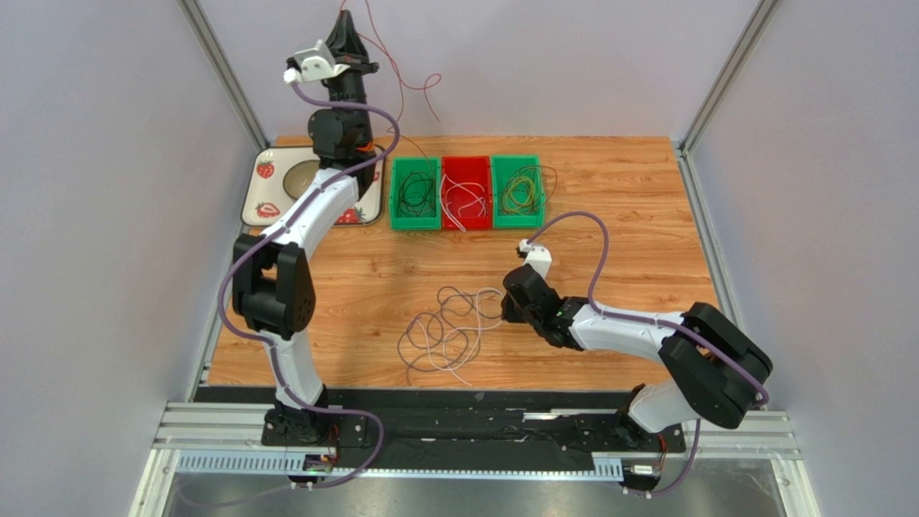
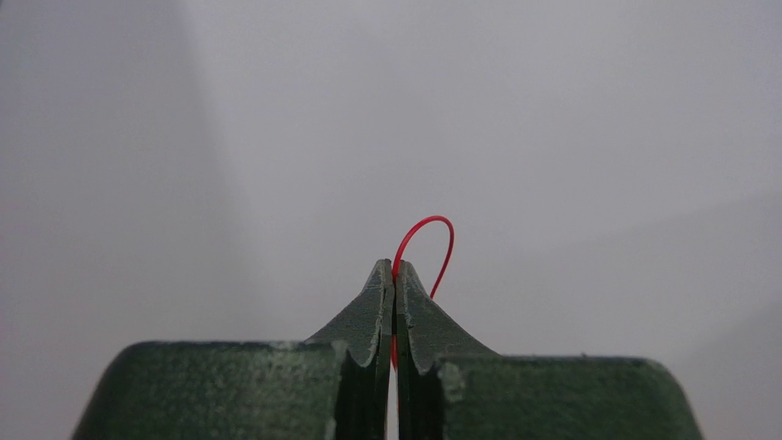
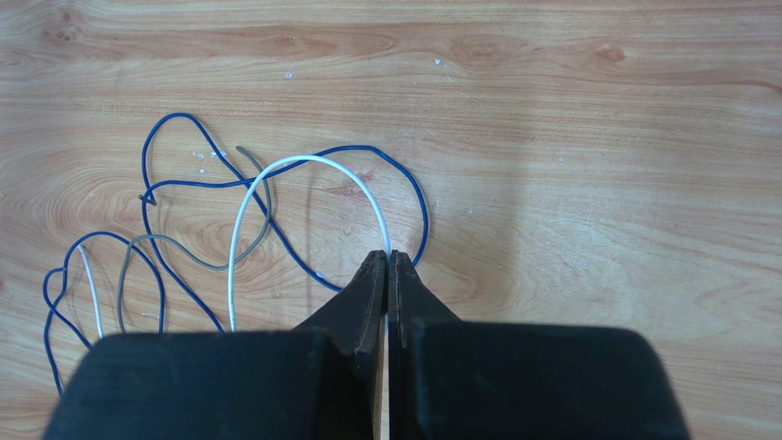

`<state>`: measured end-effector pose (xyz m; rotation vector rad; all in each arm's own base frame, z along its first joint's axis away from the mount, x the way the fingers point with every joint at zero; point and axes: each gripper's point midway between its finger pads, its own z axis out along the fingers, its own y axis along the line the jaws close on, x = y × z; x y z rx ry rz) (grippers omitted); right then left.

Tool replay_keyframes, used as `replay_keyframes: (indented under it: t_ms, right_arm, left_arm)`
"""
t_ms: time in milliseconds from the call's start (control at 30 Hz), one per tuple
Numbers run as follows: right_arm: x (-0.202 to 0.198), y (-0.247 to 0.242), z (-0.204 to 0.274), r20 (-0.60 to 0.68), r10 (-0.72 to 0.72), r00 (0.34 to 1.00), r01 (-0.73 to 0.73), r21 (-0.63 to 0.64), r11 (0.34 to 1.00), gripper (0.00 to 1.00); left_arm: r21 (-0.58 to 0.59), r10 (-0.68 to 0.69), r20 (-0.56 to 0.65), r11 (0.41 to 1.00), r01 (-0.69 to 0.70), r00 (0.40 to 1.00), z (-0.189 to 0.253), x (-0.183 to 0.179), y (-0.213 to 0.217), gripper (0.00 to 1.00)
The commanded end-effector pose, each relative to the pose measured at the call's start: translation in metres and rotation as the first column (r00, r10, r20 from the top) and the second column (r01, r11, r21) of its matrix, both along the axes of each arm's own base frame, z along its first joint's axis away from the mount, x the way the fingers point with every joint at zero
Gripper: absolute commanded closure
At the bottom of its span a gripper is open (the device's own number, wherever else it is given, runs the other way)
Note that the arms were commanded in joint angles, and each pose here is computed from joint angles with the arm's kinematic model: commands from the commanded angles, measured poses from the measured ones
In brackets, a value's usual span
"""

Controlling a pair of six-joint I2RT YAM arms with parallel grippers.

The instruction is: Untangle the cables

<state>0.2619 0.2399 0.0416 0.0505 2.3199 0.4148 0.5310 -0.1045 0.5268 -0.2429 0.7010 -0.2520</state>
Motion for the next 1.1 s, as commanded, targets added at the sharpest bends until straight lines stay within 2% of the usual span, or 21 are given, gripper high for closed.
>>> replay_keyframes:
  t_ms: [0,100,133,267,433,567,700,833,933,967,1067]
  right_arm:
    - [0.012,0.007,0.014,0.05,-0.01,0.999,0.01,0.002,1.0,1.0]
    - [0.011,0.007,0.014,0.053,-0.007,0.999,0.007,0.0,1.0,1.0]
    - [0.01,0.009,0.014,0.053,-0.003,0.999,0.003,0.0,1.0,1.0]
    - [0.011,0.008,0.014,0.053,-0.005,0.999,0.005,-0.007,1.0,1.0]
    - [0.01,0.008,0.014,0.057,-0.006,0.998,0.007,-0.006,1.0,1.0]
    - [0.01,0.008,0.015,0.06,-0.006,0.998,0.007,-0.002,1.0,1.0]
    - [0.009,0.007,0.016,0.063,-0.005,0.998,0.005,-0.002,1.0,1.0]
    - [0.009,0.008,0.016,0.063,-0.006,0.998,0.006,0.001,1.0,1.0]
    - [0.009,0.007,0.016,0.065,-0.007,0.998,0.007,0.001,1.0,1.0]
    - [0.009,0.007,0.016,0.065,-0.008,0.998,0.008,0.002,1.0,1.0]
    - [0.009,0.007,0.017,0.067,-0.006,0.998,0.006,0.004,1.0,1.0]
  left_arm:
    - [-0.034,0.037,0.051,0.999,-0.035,0.998,0.018,-0.037,0.02,1.0]
    - [-0.026,0.049,-0.058,0.998,-0.051,0.997,-0.009,-0.025,0.021,1.0]
    - [-0.013,0.052,-0.131,0.998,-0.055,0.99,-0.025,-0.015,0.019,1.0]
    - [0.035,0.059,-0.296,0.998,-0.051,0.954,-0.069,0.013,0.011,1.0]
    - [0.07,0.102,-0.484,0.995,-0.078,0.869,-0.135,0.038,0.012,1.0]
    - [0.13,0.069,-0.589,0.992,0.01,0.805,-0.186,0.047,-0.007,1.0]
    - [0.143,0.12,-0.653,0.989,-0.034,0.747,-0.222,0.04,-0.005,1.0]
    - [0.191,0.117,-0.686,0.981,0.023,0.718,-0.247,0.026,-0.026,1.0]
    - [0.222,0.161,-0.687,0.975,-0.006,0.708,-0.248,0.007,-0.036,1.0]
    - [0.211,0.15,-0.67,0.977,-0.007,0.727,-0.236,0.0,-0.037,1.0]
    - [0.204,0.156,-0.691,0.979,-0.017,0.706,-0.235,-0.011,-0.041,1.0]
